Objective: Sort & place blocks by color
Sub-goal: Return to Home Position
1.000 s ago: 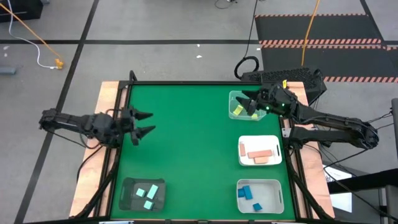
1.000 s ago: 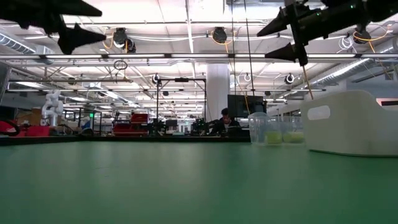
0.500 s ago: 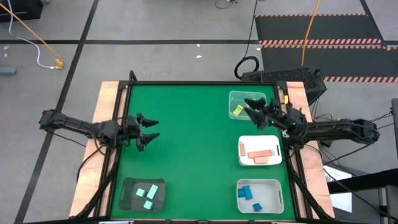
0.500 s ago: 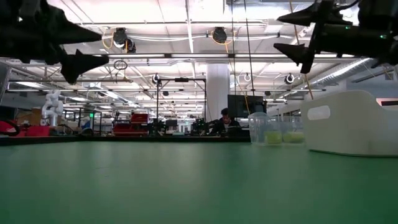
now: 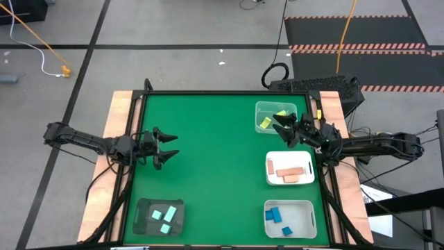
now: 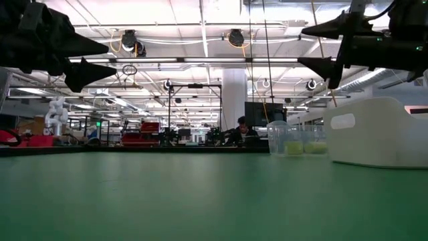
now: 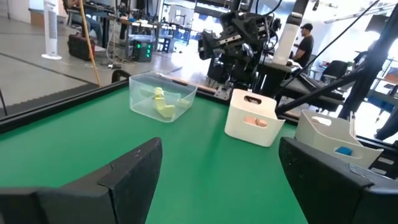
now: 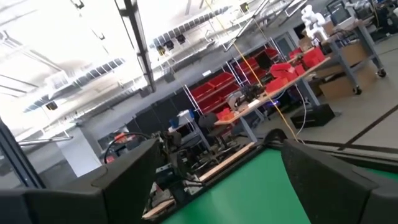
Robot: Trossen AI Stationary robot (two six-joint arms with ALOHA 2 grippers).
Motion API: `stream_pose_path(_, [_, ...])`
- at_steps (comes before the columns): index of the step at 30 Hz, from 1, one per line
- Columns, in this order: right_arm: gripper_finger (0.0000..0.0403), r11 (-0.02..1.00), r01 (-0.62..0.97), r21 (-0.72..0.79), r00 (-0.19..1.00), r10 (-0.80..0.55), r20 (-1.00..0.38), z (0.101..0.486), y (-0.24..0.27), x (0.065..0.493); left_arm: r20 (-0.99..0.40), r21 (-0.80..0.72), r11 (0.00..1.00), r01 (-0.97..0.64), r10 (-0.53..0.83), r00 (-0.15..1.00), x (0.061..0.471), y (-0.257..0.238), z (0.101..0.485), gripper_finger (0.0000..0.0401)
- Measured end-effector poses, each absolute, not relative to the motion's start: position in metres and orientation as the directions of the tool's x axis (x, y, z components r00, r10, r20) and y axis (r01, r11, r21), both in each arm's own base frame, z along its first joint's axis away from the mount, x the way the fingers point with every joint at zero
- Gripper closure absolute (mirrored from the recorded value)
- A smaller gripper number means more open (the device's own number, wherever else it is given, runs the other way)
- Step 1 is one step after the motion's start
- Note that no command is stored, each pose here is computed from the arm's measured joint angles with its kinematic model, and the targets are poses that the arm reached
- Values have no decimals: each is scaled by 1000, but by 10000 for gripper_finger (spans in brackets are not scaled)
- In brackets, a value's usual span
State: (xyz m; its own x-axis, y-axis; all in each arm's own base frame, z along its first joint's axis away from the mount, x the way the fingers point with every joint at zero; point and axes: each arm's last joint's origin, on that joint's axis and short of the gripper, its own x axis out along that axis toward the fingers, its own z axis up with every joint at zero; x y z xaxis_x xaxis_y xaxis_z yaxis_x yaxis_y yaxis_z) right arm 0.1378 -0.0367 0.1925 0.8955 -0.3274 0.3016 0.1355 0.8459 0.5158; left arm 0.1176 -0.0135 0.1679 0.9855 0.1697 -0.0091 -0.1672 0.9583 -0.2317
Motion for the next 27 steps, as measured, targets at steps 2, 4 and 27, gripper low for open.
stream_pose_path(2, [69,846,137,516,896,-328,299,192,-37,138,-9,-235,957,-167,170,985,118,-13,168,80])
stream_pose_path(4, [69,847,145,512,899,-328,289,191,-37,138,-9,-234,958,-167,170,985,118,-13,168,77])
stream_pose_path(27, [69,866,168,471,904,-326,278,190,-37,138,-9,-234,958,-167,170,985,118,-14,168,81])
